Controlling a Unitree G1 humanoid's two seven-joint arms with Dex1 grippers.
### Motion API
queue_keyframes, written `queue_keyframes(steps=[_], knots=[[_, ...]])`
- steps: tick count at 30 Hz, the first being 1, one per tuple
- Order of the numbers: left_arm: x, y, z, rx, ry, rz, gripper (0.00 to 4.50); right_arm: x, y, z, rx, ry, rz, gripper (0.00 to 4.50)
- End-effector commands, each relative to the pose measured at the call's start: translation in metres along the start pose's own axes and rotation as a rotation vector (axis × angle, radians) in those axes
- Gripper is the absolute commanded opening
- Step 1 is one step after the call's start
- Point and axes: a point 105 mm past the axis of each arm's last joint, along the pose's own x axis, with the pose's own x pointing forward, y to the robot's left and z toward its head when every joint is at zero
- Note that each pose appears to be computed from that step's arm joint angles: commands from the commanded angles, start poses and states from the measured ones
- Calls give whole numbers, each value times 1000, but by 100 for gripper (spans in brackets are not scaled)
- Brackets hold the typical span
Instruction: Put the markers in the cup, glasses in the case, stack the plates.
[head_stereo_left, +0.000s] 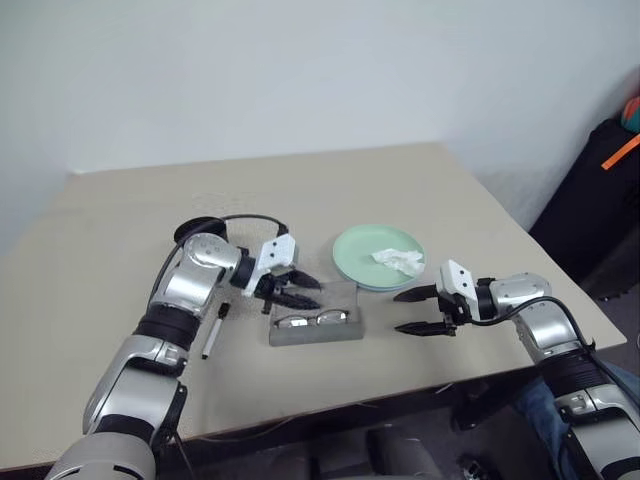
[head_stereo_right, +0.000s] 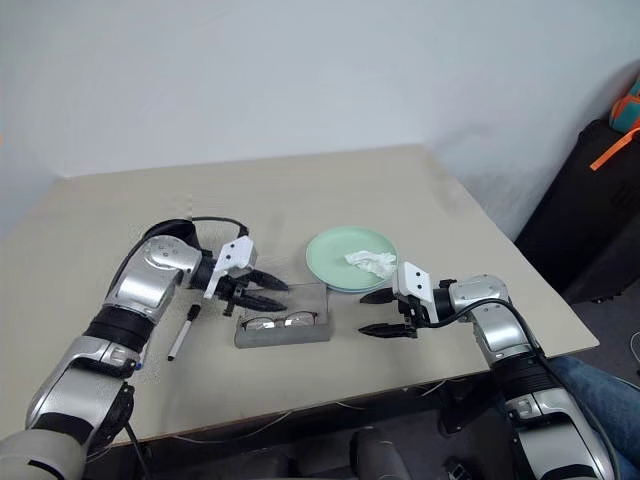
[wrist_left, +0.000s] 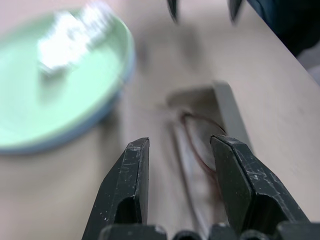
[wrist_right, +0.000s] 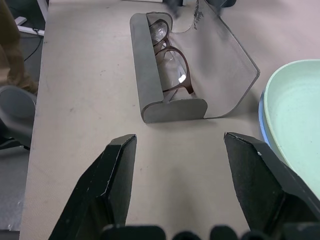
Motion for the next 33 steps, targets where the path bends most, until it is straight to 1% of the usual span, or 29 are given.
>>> queue_keyframes(steps=[1, 2, 4, 6, 8, 9, 11, 13, 15, 21, 25, 30, 33], knots=[[-8, 16, 24, 75, -64, 83, 197, -1, -6, 13, -51, -22, -9, 303], [-9, 19, 25, 87, -67, 105, 197, -1, -6, 13, -51, -23, -9, 303], [-9, 25, 25, 96, -67, 147, 158, -1, -6, 13, -51, -24, -9, 303], [-10, 29, 25, 106, -68, 175, 104, -1, -6, 13, -52, -24, -8, 303], [-11, 35, 24, 122, -70, 215, 30, -1, -5, 13, -51, -24, -9, 303], [-11, 37, 24, 128, -74, 229, 2, -1, -5, 13, -51, -24, -9, 303], [-10, 42, 20, 144, -47, 260, 2, -1, -5, 13, -51, -25, -10, 303], [-7, 45, 12, 165, 10, 277, 2, 0, -5, 13, -51, -25, -10, 303], [-3, 42, 3, 194, 68, 254, 2, 0, -6, 13, -52, -25, -11, 303], [7, 27, -18, 215, 148, 155, 2, -1, -7, 15, -56, -31, -15, 303], [7, 15, -24, 166, 143, 87, 2, -2, -8, 17, -60, -36, -16, 303], [2, 7, -15, 89, 63, 44, 2, -2, -9, 17, -62, -34, -18, 303], [-1, -7, -12, 62, 42, -24, 2, -2, -10, 17, -62, -34, -19, 303]])
